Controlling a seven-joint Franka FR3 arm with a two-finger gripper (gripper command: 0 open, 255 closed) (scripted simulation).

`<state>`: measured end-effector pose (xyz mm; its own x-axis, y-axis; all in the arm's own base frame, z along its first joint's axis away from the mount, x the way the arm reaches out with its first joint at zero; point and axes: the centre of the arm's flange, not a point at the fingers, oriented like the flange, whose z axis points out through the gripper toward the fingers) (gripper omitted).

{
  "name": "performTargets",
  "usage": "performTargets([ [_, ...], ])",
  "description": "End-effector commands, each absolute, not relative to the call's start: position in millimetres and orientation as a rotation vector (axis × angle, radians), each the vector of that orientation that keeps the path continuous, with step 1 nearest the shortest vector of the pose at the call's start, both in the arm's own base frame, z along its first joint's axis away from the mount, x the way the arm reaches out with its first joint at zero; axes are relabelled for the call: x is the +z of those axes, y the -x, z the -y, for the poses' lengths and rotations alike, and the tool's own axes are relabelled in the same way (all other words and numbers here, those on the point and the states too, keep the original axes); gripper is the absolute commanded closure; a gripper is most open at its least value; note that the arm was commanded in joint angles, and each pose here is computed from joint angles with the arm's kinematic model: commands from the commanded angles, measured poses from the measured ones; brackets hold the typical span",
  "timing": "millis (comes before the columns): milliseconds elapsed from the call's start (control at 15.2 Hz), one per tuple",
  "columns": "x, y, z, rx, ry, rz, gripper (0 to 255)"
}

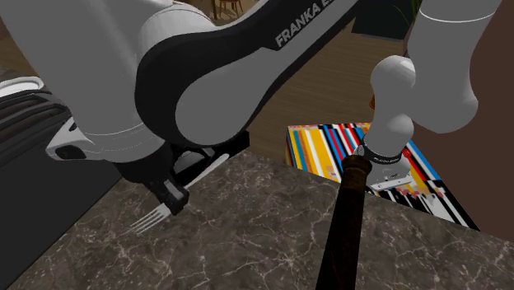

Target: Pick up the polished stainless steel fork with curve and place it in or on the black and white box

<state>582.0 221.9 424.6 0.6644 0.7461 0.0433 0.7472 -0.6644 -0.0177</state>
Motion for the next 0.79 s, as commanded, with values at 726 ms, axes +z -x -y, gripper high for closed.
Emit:
performTargets([
  [726, 494, -582, -222, -0.049, 2.835, 1.272, 255],
])
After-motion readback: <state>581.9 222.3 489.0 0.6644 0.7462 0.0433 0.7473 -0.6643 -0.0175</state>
